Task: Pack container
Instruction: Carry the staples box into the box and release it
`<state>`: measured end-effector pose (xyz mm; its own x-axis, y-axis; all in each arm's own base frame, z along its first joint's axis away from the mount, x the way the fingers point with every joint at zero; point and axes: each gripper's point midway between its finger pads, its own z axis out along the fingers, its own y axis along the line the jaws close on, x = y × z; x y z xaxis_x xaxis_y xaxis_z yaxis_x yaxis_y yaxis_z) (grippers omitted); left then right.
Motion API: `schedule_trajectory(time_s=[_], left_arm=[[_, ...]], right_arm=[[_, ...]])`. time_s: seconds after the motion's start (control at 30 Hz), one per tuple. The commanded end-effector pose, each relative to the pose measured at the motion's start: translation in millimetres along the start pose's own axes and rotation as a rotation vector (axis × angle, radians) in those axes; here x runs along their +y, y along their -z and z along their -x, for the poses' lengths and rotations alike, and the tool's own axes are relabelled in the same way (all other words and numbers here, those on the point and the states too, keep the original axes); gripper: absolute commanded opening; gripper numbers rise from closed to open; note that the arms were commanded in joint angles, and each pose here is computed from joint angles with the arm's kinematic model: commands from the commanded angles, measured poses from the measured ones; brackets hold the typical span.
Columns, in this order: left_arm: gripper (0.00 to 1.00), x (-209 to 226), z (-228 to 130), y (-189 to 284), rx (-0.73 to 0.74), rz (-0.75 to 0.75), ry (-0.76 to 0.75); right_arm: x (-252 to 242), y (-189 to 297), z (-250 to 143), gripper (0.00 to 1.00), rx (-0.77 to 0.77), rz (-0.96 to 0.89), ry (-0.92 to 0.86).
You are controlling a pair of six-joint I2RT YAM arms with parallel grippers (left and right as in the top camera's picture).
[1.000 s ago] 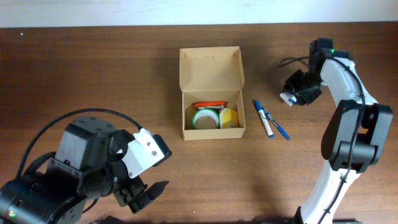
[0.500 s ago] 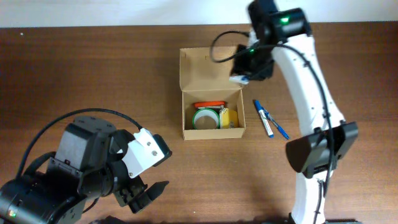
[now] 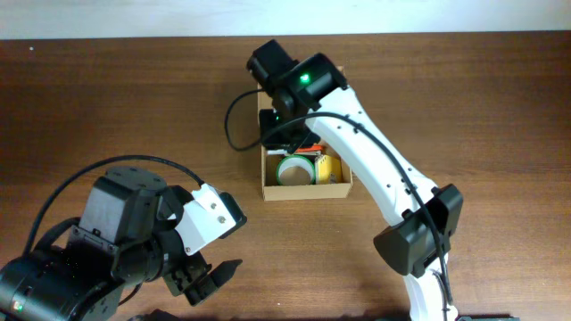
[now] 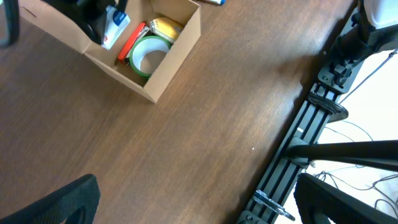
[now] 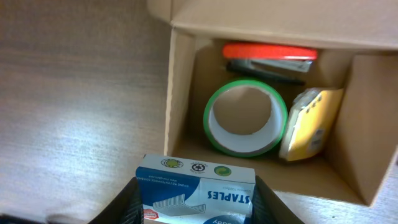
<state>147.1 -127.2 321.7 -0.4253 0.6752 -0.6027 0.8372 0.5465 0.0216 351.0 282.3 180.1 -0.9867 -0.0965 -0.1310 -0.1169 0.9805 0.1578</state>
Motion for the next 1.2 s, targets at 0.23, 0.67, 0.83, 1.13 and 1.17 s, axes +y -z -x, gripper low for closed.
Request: schedule_trajectory(time_s=[0.23,0.67,0.83,1.13,1.17], left_arm=[[1.00,-1,1,1,-0.010,-0.009,0.005],[1.00,-1,1,1,-0.010,-0.009,0.005],[1.00,-1,1,1,-0.010,-0.008,0.005],[1.00,-1,1,1,-0.010,-0.008,0.005],[1.00,-1,1,1,-0.010,-0.009,0.005]], right_arm=[[-17,-14,-3,0.40,-0.007,-0.089,0.002],[-31,-71,-12,0.40,0.063,-0.080,-0.010],[-29,-87,-12,0.40,0.061,-0.053,-0.014],[-26,-98,-17,0.40,0.078,-0.024,-0.039],[-28,-98,-16,0.40,0.072,-0.034,-0.038]])
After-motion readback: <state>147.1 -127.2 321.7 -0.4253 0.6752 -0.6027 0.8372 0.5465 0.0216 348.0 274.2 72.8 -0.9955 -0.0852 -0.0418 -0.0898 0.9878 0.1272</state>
